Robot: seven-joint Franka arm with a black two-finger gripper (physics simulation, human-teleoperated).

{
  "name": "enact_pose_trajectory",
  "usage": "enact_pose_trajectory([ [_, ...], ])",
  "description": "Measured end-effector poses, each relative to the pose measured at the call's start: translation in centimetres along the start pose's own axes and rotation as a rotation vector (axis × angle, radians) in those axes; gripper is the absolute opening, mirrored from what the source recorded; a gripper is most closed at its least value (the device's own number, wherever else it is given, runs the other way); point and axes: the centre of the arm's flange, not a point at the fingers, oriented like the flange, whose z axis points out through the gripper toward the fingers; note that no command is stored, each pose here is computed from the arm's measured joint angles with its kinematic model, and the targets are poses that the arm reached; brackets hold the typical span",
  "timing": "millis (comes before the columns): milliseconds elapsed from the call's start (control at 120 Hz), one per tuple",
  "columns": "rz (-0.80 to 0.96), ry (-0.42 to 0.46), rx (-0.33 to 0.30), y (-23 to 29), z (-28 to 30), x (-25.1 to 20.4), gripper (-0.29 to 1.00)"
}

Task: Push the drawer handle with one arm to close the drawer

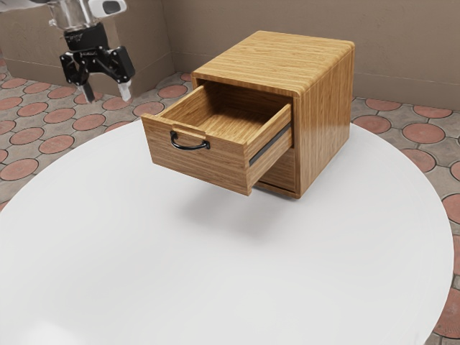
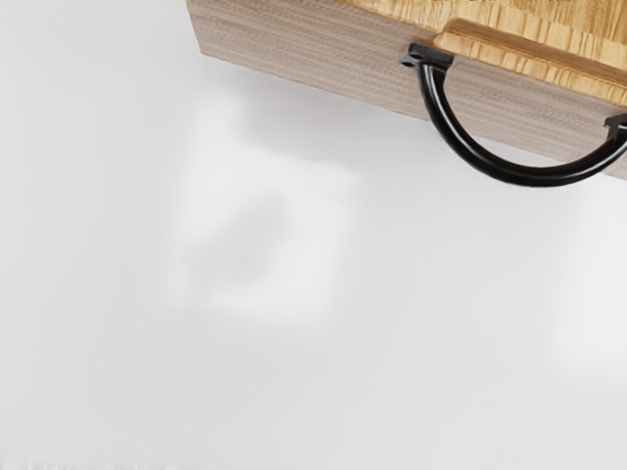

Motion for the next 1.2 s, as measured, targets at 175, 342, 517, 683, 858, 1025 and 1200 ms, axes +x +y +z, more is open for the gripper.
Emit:
enact_pose_trajectory([
  [175, 0.049, 0.02, 0.001, 0.2, -1.6, -13.2, 0.7],
  [342, 0.057, 0.061, 0.041, -3.5, 5.8, -30.9, 0.67],
  [517, 0.053, -0.008, 0.12, -3.1, 11.3, -28.7, 0.47],
  [683, 0.087, -0.001, 0.155, 0.9, 12.7, -21.6, 0.28],
  [858, 0.102, 0.044, 0.123, 4.3, 12.7, -15.8, 0.16],
  [1025, 0.093, 0.064, 0.104, 5.7, 12.5, -10.6, 0.09],
  [1200, 0.094, 0.061, 0.099, 7.1, 13.5, -6.7, 0.06],
])
